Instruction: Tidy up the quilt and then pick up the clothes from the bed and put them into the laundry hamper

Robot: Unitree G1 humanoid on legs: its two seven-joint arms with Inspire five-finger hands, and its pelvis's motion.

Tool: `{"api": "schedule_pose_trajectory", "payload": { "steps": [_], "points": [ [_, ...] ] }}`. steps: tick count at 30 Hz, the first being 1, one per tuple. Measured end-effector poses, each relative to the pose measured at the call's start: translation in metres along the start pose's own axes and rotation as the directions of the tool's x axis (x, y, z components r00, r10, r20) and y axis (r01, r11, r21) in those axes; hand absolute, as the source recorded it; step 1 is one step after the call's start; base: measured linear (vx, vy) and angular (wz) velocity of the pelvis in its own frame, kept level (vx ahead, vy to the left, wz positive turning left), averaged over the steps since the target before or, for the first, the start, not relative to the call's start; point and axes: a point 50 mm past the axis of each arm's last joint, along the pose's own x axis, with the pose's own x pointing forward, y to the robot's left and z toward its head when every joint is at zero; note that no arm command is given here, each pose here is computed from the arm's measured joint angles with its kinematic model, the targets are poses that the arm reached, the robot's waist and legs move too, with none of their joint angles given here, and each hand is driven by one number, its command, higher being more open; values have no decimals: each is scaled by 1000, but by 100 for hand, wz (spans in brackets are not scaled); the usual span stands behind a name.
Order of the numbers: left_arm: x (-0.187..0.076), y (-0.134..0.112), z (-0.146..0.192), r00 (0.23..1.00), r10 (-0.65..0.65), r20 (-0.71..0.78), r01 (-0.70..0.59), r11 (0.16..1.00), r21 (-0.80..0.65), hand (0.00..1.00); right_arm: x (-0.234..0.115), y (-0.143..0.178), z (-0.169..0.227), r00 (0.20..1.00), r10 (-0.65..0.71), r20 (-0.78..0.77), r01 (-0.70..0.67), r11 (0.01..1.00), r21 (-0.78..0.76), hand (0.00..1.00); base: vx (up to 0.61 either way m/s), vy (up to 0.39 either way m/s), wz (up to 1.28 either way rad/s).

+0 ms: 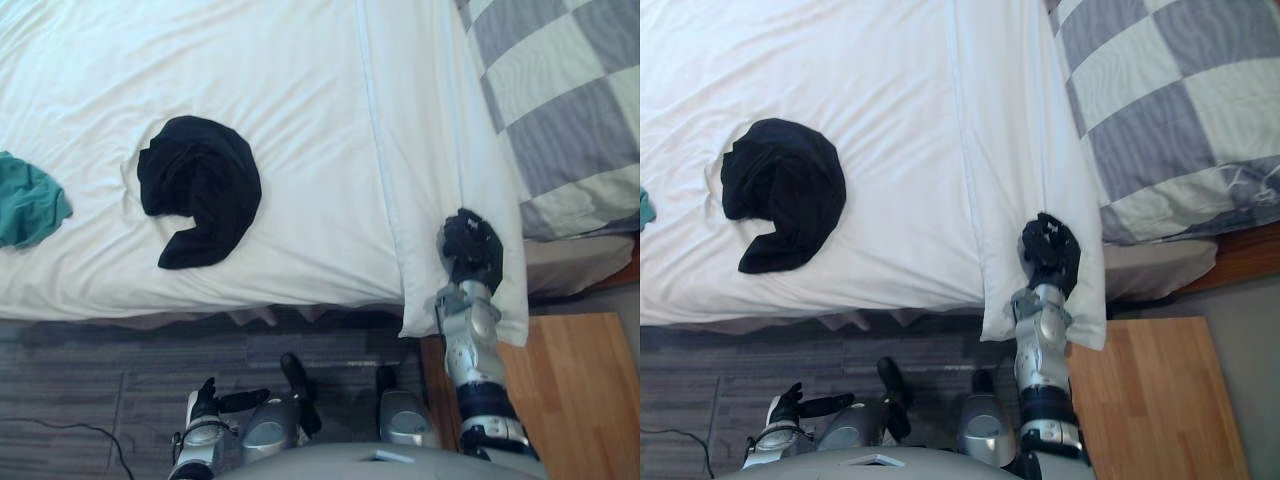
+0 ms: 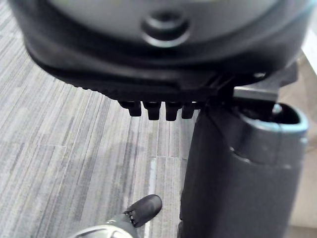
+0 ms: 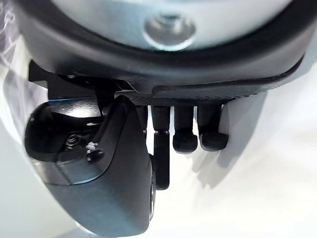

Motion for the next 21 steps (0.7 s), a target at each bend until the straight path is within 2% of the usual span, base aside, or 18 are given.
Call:
{"api": "schedule_pose_trajectory", "payload": {
  "steps": [5, 7, 8, 9, 10, 11, 14, 17, 21],
  "points": [
    [0, 4, -6, 998, 40, -44, -45, 991, -126, 100, -20, -52, -35, 972, -172, -162, 176, 984, 12, 0, 91, -29, -15],
    [-2, -2, -6, 998, 32, -46, -39, 987, -155, 100, -39, -83, -57, 917, -289, -276, 297, 955, -15, 0, 95, -49, 8],
    [-3, -6, -8, 998, 21, -54, -31, 982, -184, 100, -59, -105, -77, 843, -374, -386, 383, 922, -55, 0, 80, -54, 0],
    [-4, -5, -9, 999, 18, -52, -27, 983, -184, 100, -69, -113, -87, 803, -405, -437, 415, 907, -78, 100, 54, -63, -8],
    [-4, -5, -10, 999, 18, -51, -27, 982, -185, 100, -90, -129, -101, 721, -459, -519, 463, 877, -131, 100, 18, -49, -8],
    [-5, -5, -10, 999, 15, -51, -25, 982, -186, 100, -102, -136, -108, 675, -483, -559, 481, 861, -163, 100, 13, -51, -6],
    [-9, -17, -18, 997, -20, -72, 6, 980, -198, 100, -164, -165, -134, 439, -557, -706, 534, 793, -294, 100, -14, -53, -8],
    [-11, -22, -21, 996, -43, -77, 28, 983, -182, 100, -177, -180, -129, 422, -579, -697, 466, 798, -381, 100, -60, -65, -3],
    [-9, -17, -19, 997, -46, -62, 36, 987, -158, 100, -167, -173, -130, 480, -530, -699, 249, 846, -471, 100, -132, -83, 10]
  ]
}}
